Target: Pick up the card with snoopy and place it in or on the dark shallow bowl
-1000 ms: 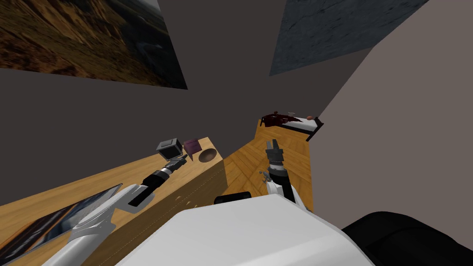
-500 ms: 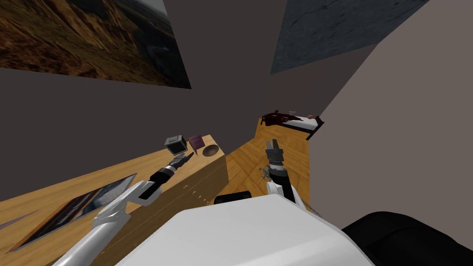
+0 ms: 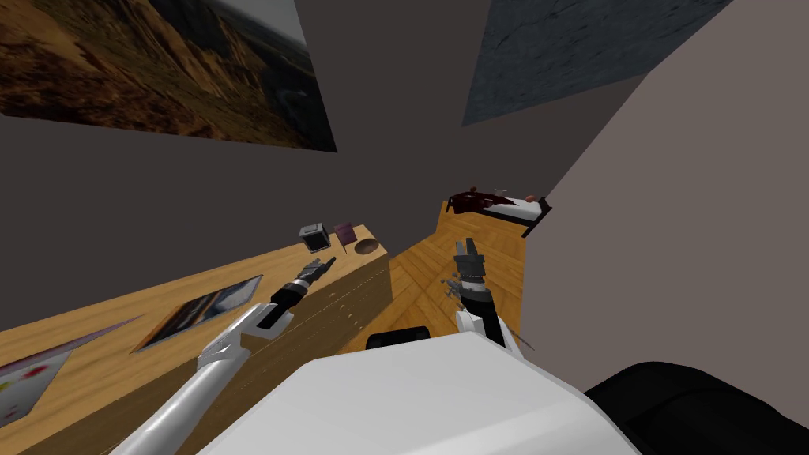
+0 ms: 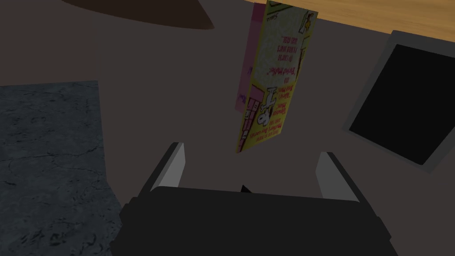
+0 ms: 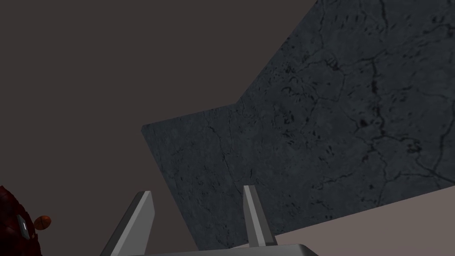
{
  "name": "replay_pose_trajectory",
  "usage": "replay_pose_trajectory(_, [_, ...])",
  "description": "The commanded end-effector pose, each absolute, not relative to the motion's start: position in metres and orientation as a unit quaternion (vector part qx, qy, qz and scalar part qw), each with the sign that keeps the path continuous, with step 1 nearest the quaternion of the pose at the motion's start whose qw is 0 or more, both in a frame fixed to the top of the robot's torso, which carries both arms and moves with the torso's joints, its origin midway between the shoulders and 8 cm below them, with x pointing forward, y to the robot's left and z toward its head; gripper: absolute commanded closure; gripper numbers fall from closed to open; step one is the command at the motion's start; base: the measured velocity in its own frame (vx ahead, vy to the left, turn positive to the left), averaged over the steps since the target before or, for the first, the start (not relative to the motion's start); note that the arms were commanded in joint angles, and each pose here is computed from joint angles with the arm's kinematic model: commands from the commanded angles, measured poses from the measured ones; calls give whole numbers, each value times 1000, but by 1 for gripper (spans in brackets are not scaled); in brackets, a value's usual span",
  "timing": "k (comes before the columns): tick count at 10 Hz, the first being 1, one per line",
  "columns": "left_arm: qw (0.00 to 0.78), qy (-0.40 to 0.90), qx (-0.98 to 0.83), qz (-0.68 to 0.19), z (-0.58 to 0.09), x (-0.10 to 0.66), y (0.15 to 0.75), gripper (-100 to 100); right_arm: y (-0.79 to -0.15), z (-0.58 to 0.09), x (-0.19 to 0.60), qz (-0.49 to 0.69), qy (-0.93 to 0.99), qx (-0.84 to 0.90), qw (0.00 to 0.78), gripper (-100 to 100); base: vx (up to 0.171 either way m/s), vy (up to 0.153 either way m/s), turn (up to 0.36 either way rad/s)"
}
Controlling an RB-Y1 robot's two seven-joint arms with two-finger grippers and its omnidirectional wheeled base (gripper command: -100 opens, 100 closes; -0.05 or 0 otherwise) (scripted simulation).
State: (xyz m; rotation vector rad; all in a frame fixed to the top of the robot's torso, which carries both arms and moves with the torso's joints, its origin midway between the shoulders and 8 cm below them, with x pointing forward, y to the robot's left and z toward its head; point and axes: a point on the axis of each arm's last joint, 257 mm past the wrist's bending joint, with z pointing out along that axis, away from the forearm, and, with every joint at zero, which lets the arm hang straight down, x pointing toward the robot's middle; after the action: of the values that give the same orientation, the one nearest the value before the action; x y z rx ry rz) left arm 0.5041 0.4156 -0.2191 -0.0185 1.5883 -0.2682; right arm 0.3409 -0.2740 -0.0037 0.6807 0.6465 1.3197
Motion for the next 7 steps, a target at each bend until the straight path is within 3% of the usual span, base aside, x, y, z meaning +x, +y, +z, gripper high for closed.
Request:
replay_pose_trajectory(1, [699,706,-12,-118,-220,514,410,-100,-274,-4,341,590,289,304,690,0,-196,36,27])
replay_pose_trajectory(7, [716,689,-15,-112,-224,551,384,-100,-274,-4,341,590,289,304,690,0,-152,24,37])
